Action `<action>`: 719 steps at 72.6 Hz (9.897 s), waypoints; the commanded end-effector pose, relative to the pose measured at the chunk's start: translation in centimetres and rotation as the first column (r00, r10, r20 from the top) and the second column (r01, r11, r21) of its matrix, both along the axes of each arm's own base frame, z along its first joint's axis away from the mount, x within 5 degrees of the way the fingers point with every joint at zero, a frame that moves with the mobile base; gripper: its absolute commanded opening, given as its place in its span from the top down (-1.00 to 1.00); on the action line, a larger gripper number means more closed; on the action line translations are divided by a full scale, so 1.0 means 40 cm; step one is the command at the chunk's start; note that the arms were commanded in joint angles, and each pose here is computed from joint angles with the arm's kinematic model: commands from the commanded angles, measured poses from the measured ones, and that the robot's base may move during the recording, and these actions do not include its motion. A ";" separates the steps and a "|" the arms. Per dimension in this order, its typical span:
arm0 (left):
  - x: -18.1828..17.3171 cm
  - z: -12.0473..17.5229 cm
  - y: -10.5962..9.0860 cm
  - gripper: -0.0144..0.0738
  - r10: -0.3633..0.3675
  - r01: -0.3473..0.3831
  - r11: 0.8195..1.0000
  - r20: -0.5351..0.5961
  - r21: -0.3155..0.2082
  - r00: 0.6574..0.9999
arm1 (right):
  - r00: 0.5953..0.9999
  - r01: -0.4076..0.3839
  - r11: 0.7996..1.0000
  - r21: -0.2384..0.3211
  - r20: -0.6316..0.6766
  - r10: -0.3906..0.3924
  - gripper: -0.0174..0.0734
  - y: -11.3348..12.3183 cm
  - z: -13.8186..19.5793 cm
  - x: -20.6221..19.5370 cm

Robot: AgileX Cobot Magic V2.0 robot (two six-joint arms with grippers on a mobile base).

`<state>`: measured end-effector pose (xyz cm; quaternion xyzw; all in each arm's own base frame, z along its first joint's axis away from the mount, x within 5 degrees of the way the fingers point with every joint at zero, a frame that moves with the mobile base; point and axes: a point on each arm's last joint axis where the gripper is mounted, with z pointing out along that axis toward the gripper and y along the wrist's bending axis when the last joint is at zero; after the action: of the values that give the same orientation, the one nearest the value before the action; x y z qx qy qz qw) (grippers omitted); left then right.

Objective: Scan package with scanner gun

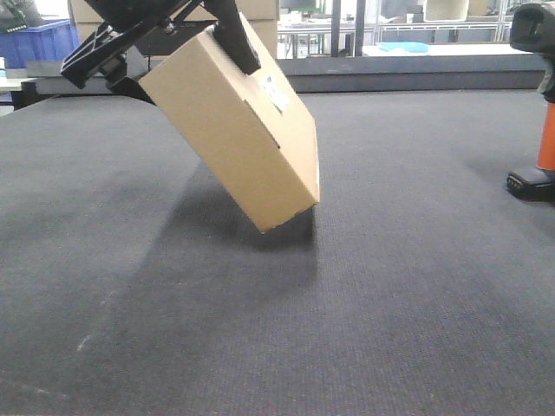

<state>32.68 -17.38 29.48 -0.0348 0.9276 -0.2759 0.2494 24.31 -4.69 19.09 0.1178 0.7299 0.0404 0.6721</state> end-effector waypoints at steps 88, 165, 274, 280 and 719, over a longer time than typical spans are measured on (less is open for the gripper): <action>0.009 -0.006 -0.001 0.93 0.006 -0.006 1.000 0.010 0.000 1.000 | 0.997 0.002 0.997 0.077 0.081 -0.009 -0.64 -0.037 -0.034 0.142; 0.009 -0.014 -0.002 0.93 0.000 0.000 1.000 -0.012 0.006 1.000 | 0.997 0.004 0.995 0.096 0.073 -0.011 -0.64 -0.016 -0.027 0.165; 0.022 0.008 -0.018 0.93 0.087 -0.086 0.983 -0.002 -0.160 0.996 | 0.996 0.090 0.869 -0.486 0.061 -0.070 0.96 -0.023 0.153 0.088; 0.020 0.007 -0.018 0.93 0.081 -0.082 0.984 -0.010 -0.157 0.997 | 0.997 0.083 0.871 -0.485 0.045 -0.070 0.96 -0.023 0.150 0.088; -0.360 0.159 0.451 0.93 0.073 -0.355 0.833 0.550 0.426 0.832 | 0.994 0.037 0.993 -0.114 -0.097 -0.048 0.98 0.058 0.132 -0.268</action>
<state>19.04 0.70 36.23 0.0070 0.8771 0.0172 0.4800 13.67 -2.38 24.34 0.1015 0.7633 -0.0175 0.6378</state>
